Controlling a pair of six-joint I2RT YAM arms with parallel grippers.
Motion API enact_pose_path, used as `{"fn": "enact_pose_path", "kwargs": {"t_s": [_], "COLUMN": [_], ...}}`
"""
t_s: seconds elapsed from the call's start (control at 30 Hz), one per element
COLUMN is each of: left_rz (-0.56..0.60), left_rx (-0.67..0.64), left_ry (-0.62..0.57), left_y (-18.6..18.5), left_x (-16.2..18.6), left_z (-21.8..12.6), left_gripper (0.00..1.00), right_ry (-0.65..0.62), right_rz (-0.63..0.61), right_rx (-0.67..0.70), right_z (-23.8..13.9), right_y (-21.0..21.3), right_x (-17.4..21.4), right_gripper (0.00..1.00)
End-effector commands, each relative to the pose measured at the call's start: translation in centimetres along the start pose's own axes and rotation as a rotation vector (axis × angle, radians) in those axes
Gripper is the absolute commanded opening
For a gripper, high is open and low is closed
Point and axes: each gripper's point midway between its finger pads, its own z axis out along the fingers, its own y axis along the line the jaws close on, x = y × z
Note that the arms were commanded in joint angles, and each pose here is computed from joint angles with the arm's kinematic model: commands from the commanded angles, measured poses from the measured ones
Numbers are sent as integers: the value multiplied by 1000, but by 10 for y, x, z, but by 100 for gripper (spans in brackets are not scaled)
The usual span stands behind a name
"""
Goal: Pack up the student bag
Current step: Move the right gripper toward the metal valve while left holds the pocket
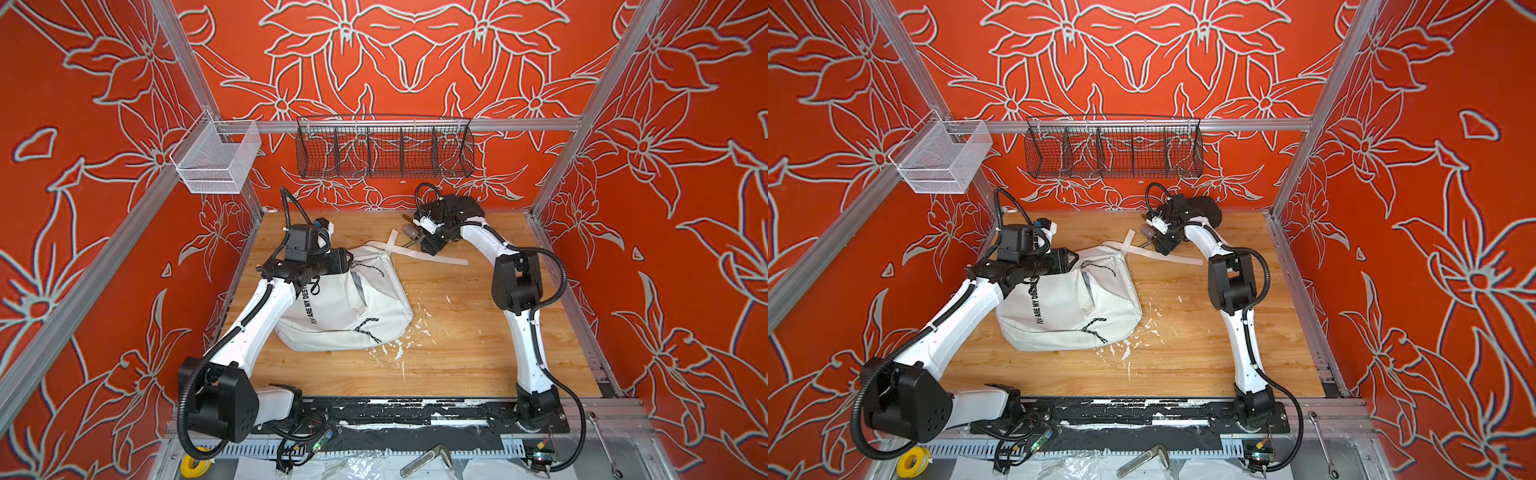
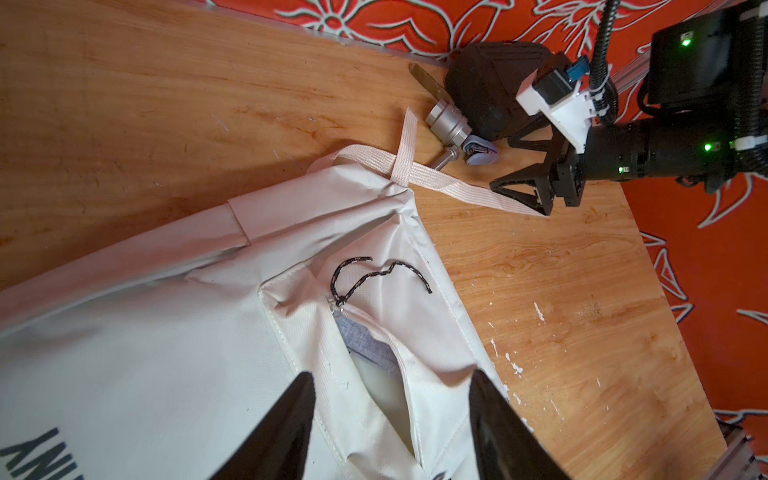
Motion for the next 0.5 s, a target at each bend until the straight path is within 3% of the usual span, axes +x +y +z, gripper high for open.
{"fn": "enact_pose_path", "kwargs": {"t_s": [0.0, 0.47], "left_rz": [5, -34], "left_rx": [2, 29], "left_ry": [16, 63], "left_y": [1, -1], "left_x": [-4, -9], "left_z": [9, 28], "left_gripper": [60, 60], "right_ry": [14, 53], "right_rz": [-19, 41], "right_rx": [-70, -185], "right_z": [5, 21], "right_y": [4, 19], "right_x": [5, 21], "right_gripper": [85, 79]}}
